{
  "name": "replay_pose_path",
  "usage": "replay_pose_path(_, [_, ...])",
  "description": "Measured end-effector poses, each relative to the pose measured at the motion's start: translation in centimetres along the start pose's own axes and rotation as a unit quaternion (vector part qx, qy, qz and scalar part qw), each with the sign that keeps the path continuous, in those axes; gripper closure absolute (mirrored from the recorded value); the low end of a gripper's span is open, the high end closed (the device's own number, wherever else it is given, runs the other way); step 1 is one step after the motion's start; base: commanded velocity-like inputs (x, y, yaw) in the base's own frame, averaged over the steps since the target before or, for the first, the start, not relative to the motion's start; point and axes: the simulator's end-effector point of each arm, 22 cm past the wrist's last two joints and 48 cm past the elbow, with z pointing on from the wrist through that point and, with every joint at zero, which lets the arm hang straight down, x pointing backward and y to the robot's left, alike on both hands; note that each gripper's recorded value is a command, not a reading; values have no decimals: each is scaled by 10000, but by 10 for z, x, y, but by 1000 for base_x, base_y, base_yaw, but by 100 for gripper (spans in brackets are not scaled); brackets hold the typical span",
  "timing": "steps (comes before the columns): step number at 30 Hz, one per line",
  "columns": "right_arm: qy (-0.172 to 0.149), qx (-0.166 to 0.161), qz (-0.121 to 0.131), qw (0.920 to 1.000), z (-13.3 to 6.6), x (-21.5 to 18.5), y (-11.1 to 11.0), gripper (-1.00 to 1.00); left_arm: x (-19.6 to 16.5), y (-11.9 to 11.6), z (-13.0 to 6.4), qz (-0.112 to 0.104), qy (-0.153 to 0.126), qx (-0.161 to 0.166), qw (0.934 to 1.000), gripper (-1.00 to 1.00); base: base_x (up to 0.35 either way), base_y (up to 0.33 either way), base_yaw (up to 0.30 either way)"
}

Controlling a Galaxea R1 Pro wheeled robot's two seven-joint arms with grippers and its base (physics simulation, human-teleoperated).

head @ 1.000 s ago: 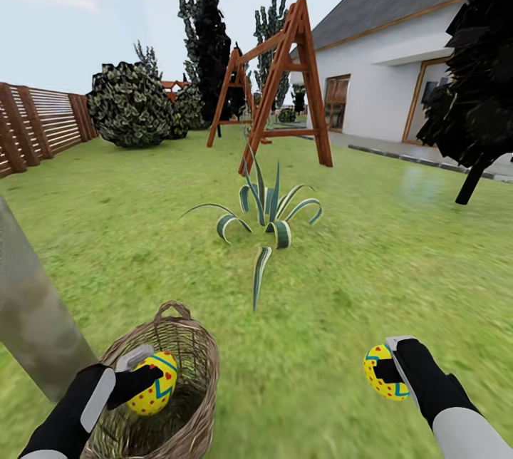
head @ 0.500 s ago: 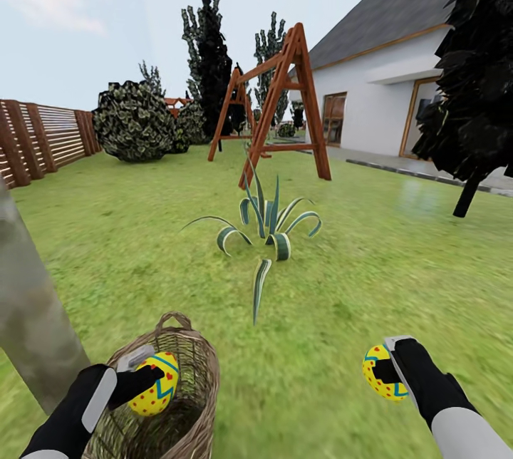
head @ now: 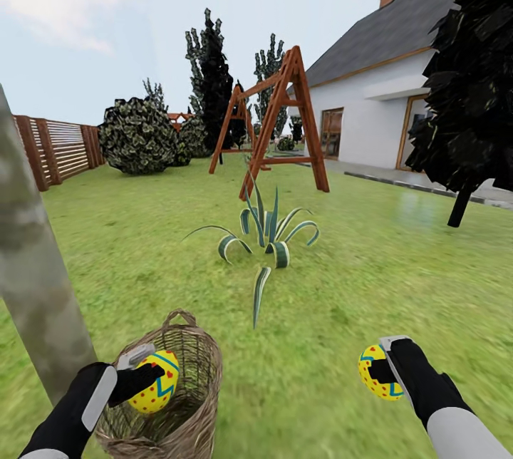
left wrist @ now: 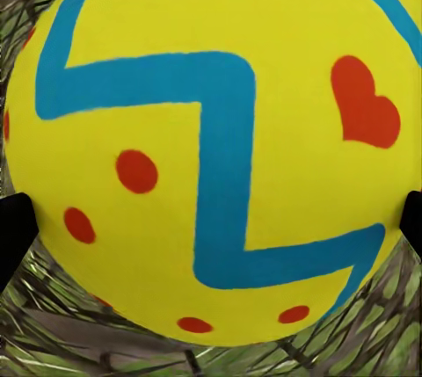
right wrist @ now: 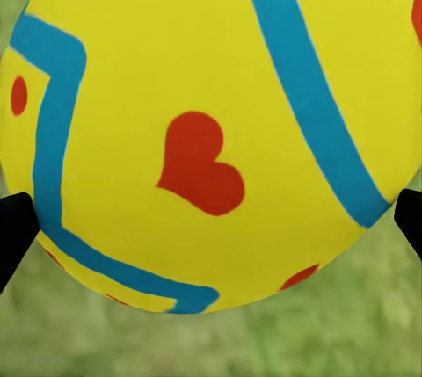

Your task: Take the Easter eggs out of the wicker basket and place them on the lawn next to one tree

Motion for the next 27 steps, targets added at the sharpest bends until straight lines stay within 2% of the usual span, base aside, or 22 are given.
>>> replay_pose_path(4, [-24, -56, 42, 10000, 1, 0, 0, 100, -6, -3, -2, 8, -94, 30, 10000, 100, 0, 0, 0])
replay_pose_path(12, [45, -77, 24, 10000, 4, 6, 3, 100, -5, -5, -2, 3, -92, 48, 9999, 100, -10, 0, 0])
replay_pose_path(13, [36, -56, 28, 10000, 2, 5, 0, 100, -2, -13, -1, -3, -76, 107, 9999, 100, -238, 0, 0])
replay_pose_path(17, [-39, -51, 50, 10000, -4, 0, -2, 100, -5, -19, -6, 10, -127, 153, 9998, 100, -277, 0, 0])
replay_pose_path(27, [-237, -50, 84, 9997, -22, -13, -5, 100, -19, -27, -23, 20, -328, 248, 9991, 100, -11, 0, 0])
